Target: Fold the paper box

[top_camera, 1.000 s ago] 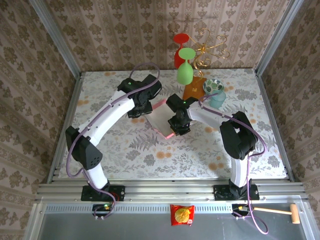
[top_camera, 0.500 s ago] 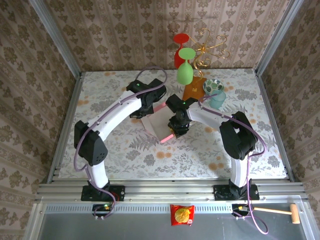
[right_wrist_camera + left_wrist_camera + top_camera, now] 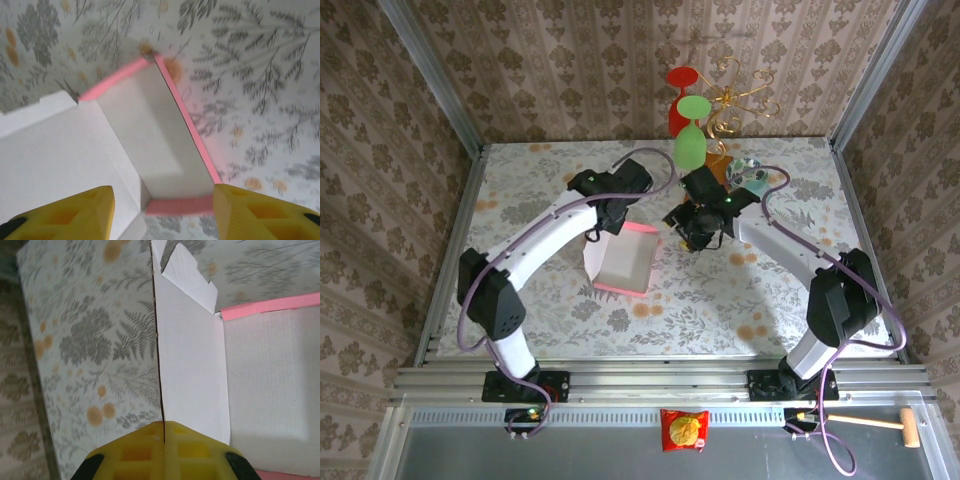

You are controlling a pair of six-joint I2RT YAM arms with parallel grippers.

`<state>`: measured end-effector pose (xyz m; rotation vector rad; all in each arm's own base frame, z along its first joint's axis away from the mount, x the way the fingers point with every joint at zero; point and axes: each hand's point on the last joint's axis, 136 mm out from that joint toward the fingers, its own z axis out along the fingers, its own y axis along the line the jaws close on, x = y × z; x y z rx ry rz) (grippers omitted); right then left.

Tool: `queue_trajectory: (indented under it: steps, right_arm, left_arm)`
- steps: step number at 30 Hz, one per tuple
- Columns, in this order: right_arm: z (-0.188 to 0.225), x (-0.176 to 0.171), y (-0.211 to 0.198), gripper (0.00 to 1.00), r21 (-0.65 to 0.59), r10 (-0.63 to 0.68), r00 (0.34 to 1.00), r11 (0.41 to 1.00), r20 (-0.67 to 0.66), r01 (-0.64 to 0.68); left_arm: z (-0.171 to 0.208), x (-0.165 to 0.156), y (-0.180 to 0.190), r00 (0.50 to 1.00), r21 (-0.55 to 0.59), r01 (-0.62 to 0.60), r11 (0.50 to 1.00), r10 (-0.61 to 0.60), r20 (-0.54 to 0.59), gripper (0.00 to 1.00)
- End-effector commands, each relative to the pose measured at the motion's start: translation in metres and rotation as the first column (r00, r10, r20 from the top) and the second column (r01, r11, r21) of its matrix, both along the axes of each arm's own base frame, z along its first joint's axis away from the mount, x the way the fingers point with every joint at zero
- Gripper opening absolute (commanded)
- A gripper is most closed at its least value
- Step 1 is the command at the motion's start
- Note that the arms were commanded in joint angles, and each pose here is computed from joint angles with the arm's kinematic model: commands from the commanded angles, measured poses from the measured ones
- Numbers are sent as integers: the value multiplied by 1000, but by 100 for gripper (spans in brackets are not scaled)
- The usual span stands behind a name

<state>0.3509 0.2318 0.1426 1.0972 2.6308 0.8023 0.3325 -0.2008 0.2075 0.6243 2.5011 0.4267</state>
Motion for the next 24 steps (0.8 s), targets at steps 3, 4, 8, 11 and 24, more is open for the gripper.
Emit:
queue_trajectory:
  steps: [3,4,8,11,24]
  right_arm:
    - [-49,26,26,60,69,140,989,987,57,-144]
    - [-59,25,24,61,36,158,987,987,29,-159]
    - [-88,21,17,61,7,148,988,989,-45,-148]
    - [-96,16,13,58,-12,144,987,989,-70,-145]
    - [-112,26,10,34,-64,190,977,978,-94,-197]
  left_arm:
    - [-6,3,-35,949,-48,313,949,-314,-11,0]
    - [-9,4,-37,944,-42,328,944,-329,-15,0]
    - [-12,8,-45,933,-50,359,932,-360,-21,0]
    - [-14,11,-51,928,-57,371,927,-373,-21,0]
    - [-17,7,-69,893,-103,445,890,-449,-23,0]
